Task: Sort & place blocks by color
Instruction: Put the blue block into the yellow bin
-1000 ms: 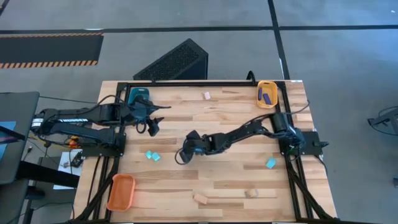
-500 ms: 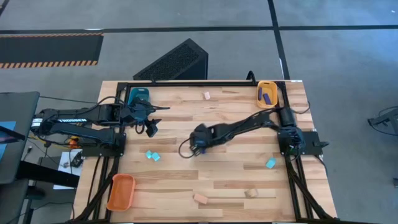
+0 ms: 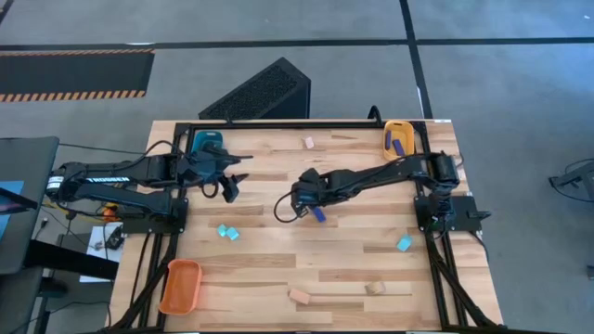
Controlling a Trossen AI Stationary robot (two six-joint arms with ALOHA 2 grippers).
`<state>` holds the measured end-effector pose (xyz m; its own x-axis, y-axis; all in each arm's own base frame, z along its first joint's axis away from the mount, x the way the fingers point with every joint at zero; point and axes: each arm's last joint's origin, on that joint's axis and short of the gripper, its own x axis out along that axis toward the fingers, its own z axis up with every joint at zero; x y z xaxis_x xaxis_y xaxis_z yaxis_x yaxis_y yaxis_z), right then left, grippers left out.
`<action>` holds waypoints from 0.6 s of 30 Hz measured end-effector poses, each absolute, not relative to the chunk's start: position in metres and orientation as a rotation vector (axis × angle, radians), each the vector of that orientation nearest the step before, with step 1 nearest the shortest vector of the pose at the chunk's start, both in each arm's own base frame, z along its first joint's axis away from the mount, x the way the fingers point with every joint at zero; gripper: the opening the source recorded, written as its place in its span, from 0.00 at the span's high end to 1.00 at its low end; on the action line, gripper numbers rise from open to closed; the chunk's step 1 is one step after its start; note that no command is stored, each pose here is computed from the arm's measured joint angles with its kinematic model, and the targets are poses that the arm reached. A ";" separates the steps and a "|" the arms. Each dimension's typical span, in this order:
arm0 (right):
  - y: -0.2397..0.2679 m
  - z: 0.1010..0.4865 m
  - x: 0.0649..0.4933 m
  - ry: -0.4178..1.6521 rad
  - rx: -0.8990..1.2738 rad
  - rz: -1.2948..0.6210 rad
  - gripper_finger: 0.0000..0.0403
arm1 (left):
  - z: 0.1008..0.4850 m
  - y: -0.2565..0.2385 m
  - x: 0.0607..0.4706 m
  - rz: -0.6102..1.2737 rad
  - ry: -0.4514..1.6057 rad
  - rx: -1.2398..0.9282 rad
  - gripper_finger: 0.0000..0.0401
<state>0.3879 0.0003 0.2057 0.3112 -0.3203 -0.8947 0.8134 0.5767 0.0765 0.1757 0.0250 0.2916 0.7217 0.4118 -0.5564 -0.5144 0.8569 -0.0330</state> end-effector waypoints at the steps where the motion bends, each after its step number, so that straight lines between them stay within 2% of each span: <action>1: 0.001 0.203 0.387 1.013 0.598 -0.805 0.66 | 0.292 0.025 0.176 0.503 0.561 -0.195 0.40; 5: 0.004 0.193 0.389 1.082 0.644 -0.761 0.49 | 0.292 0.024 0.177 0.465 0.562 -0.207 0.40; 9: 0.014 0.188 0.387 1.101 0.685 -0.796 0.35 | 0.295 0.023 0.175 0.447 0.542 -0.241 0.40; 12: 0.020 0.181 0.386 1.136 0.716 -0.825 0.31 | 0.297 0.022 0.175 0.429 0.525 -0.238 0.40; 18: 0.026 0.164 0.381 1.236 0.690 -0.885 0.30 | 0.301 0.015 0.167 0.401 0.500 -0.310 0.40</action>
